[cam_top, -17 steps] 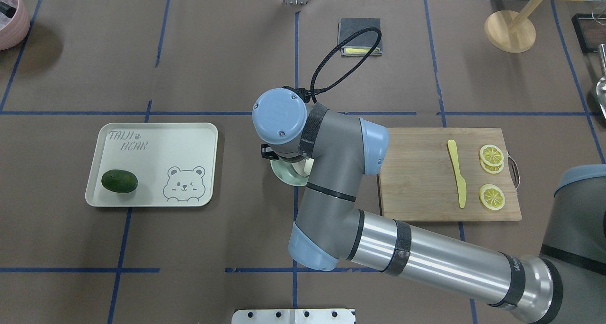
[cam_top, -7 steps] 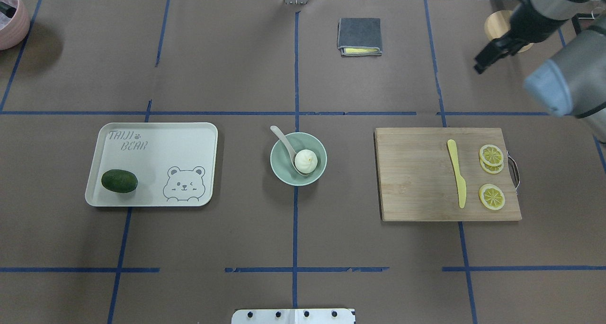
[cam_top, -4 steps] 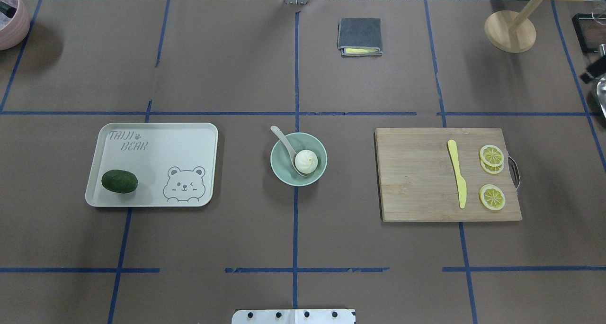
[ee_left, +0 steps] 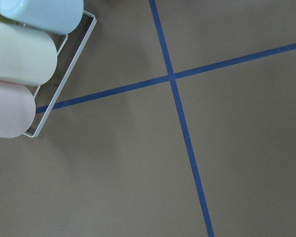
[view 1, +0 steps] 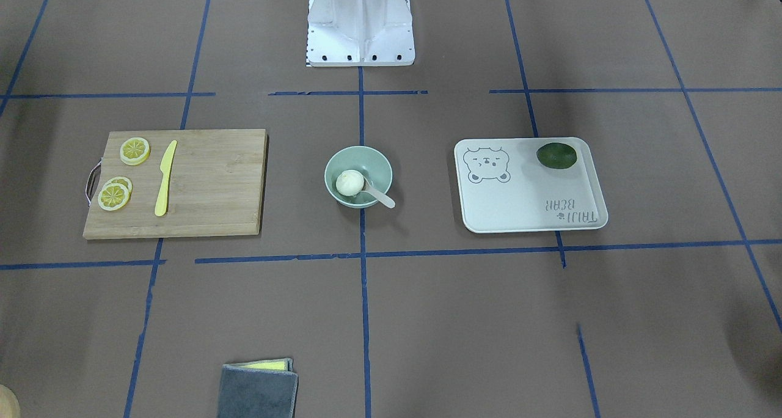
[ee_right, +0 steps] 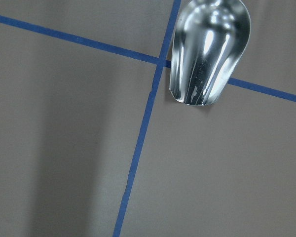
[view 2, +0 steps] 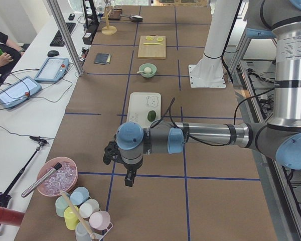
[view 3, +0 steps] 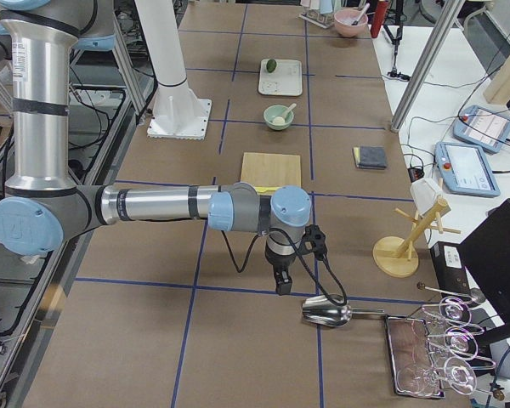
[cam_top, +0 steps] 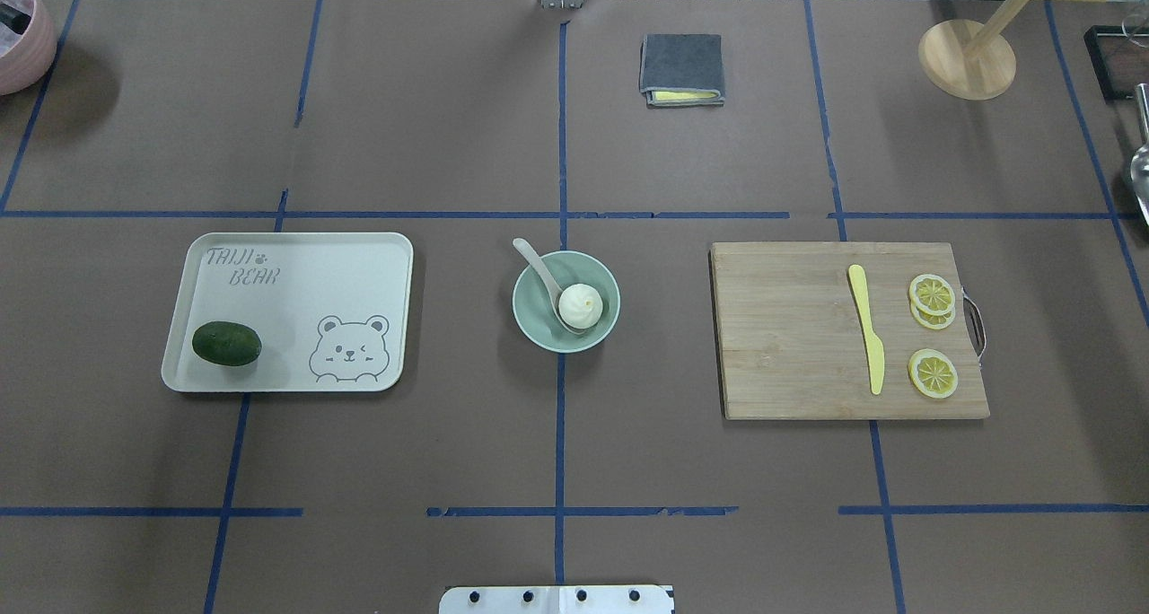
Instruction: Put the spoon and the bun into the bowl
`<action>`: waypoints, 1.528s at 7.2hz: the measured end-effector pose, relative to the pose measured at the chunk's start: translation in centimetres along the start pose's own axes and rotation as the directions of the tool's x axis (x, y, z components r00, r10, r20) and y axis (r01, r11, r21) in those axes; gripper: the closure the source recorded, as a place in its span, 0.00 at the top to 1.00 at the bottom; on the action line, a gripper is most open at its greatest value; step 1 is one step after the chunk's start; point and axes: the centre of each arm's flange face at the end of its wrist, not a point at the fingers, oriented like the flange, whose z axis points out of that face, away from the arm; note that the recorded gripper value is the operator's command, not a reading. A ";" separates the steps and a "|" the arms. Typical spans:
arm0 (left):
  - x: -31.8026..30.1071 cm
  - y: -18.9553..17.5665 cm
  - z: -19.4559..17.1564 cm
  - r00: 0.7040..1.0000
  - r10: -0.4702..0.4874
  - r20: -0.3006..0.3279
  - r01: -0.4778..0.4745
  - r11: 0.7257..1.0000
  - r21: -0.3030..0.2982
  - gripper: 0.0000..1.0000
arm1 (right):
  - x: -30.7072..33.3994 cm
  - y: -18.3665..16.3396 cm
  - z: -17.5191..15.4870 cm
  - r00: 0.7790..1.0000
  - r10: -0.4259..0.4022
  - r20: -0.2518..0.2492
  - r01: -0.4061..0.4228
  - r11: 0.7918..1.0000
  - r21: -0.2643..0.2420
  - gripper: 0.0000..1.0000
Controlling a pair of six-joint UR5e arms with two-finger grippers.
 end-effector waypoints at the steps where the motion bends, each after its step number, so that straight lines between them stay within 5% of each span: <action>1: 0.0 0.0 0.0 1.000 0.001 0.001 -0.001 1.000 0.000 1.00 | 0.1 0.4 0.2 1.000 0.008 0.015 -0.008 1.000 -0.001 1.00; 11: -0.2 0.2 0.2 1.000 0.001 0.007 -0.001 1.000 -0.003 1.00 | 0.5 0.9 0.9 0.999 0.022 0.030 -0.022 1.000 -0.011 1.00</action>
